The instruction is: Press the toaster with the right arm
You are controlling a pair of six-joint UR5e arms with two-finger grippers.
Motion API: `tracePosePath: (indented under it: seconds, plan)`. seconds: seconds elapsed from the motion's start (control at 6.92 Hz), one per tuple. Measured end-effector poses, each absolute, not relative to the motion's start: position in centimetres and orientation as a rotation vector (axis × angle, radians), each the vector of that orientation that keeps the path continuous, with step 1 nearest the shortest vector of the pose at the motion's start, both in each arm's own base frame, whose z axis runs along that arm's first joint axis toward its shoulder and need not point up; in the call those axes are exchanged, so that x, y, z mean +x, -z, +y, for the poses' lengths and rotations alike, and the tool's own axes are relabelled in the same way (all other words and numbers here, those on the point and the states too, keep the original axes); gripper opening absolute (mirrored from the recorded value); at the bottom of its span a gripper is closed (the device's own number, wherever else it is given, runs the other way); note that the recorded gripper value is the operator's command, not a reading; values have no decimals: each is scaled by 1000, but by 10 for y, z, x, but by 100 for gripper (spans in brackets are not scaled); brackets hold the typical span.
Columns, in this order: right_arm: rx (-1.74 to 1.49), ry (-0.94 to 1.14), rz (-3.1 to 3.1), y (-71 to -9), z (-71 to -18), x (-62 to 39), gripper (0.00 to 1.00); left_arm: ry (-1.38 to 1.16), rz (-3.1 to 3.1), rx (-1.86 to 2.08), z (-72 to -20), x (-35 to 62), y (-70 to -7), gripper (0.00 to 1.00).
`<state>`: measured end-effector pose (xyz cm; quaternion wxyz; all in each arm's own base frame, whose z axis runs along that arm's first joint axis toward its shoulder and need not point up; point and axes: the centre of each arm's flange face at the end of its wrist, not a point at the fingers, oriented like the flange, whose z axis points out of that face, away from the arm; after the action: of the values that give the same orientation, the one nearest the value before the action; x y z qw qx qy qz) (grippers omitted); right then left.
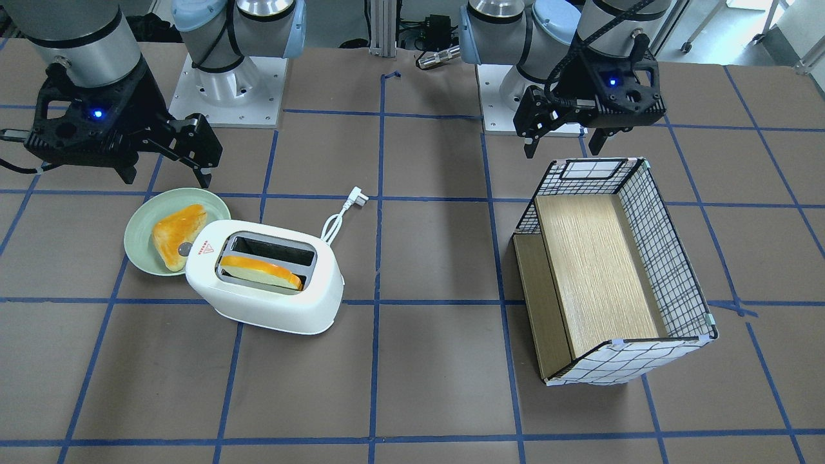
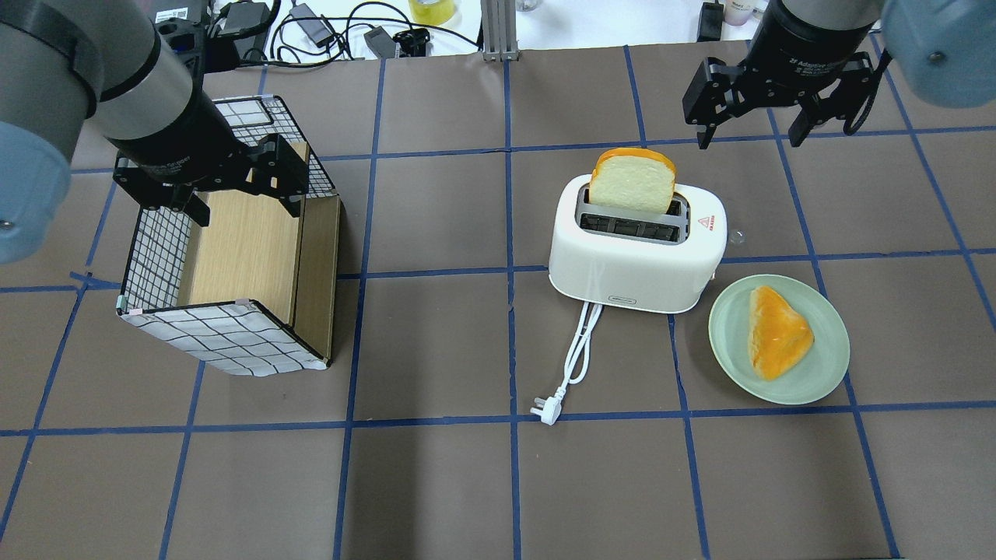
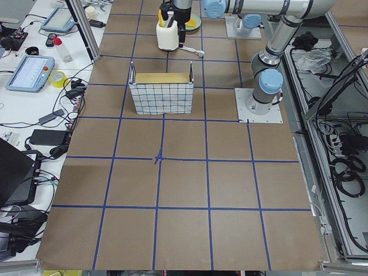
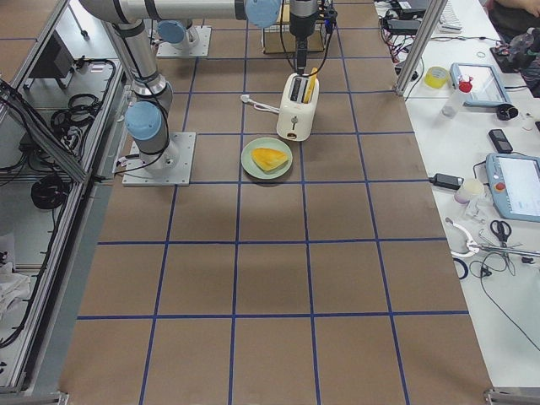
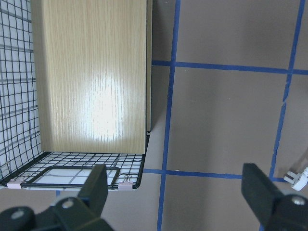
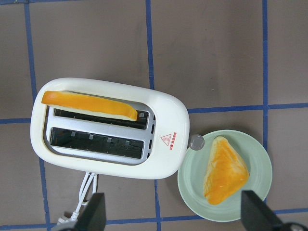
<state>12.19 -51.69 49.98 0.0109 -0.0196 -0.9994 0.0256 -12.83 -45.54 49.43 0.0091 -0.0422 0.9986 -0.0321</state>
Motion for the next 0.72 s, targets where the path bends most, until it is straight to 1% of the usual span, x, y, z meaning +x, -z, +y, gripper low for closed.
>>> tracePosePath:
  seconds: [0.43,0.58,0.72]
  plan:
    - [-65,-82,-3115,-501,-517,121,100,99,3119,-132,-456,-128,-494,100]
    - [-61,-91,-3112,-501,-518,118,95,99,3119,-132,-456,-128,-494,100]
    - [-33,-111,-3110,-502,-521,111,86,100,3119,-132,-455,-128,-494,100]
